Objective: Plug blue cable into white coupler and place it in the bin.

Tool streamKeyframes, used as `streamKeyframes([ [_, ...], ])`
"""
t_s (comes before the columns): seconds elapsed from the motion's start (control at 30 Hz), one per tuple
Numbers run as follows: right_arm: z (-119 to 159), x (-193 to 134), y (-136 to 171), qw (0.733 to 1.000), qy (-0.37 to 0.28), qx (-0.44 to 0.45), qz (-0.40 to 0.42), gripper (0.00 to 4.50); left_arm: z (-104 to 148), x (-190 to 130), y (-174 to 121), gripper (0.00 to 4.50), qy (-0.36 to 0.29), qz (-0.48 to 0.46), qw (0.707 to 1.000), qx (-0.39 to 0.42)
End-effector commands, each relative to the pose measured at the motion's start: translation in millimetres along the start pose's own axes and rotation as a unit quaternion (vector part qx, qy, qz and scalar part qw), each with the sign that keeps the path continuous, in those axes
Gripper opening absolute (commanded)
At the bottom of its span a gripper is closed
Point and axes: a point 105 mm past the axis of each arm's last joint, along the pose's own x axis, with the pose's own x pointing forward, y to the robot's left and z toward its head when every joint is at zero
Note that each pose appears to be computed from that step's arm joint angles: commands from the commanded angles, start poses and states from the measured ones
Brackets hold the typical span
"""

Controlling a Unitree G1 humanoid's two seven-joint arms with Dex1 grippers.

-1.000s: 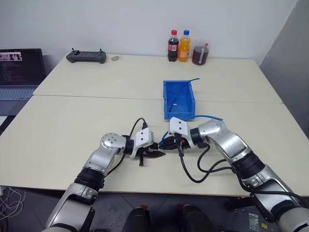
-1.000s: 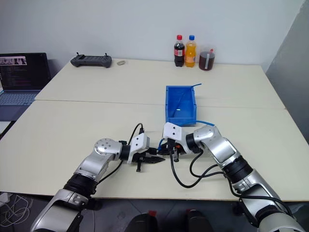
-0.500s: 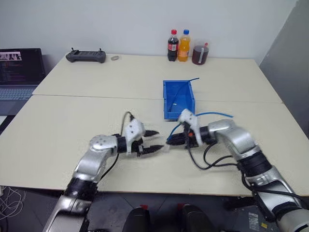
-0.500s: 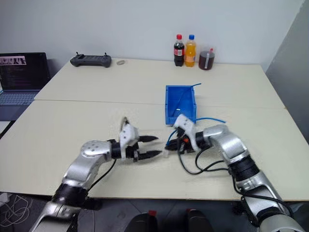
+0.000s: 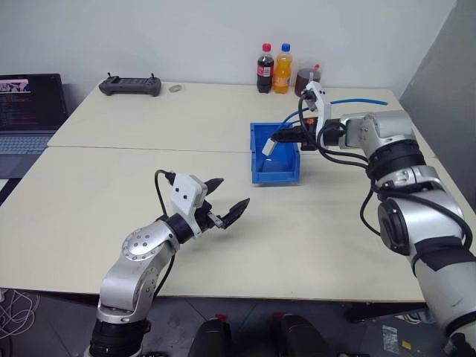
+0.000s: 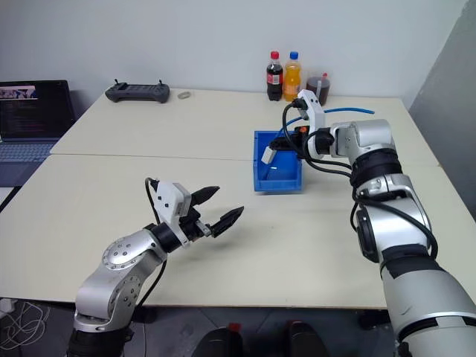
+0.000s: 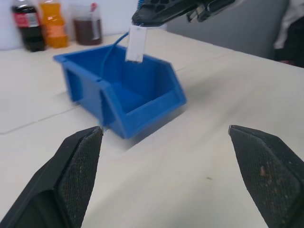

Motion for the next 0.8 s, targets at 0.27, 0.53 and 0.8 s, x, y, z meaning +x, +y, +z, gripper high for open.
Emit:
streamKeyframes([
  [0.27, 18.4, 0.9, -18.2, 0.995, -0.043, -0.022, -0.091, 2.62, 12.6, -2.3, -7.7, 4.50, -0.029, 0.020, 0.999, 0.011],
  [0.53, 23.2, -13.2, -34.3, 0.989, -0.056, -0.036, -0.133, 4.47, 13.7, 1.8, -10.2, 4.50, -0.030, 0.014, 0.999, 0.003],
  [0.8, 2.6, -49.4, -27.2, 0.971, -0.096, -0.174, -0.135, 4.47, 5.7, -5.6, 9.1, 4.50, -0.006, 0.085, 0.996, -0.039],
])
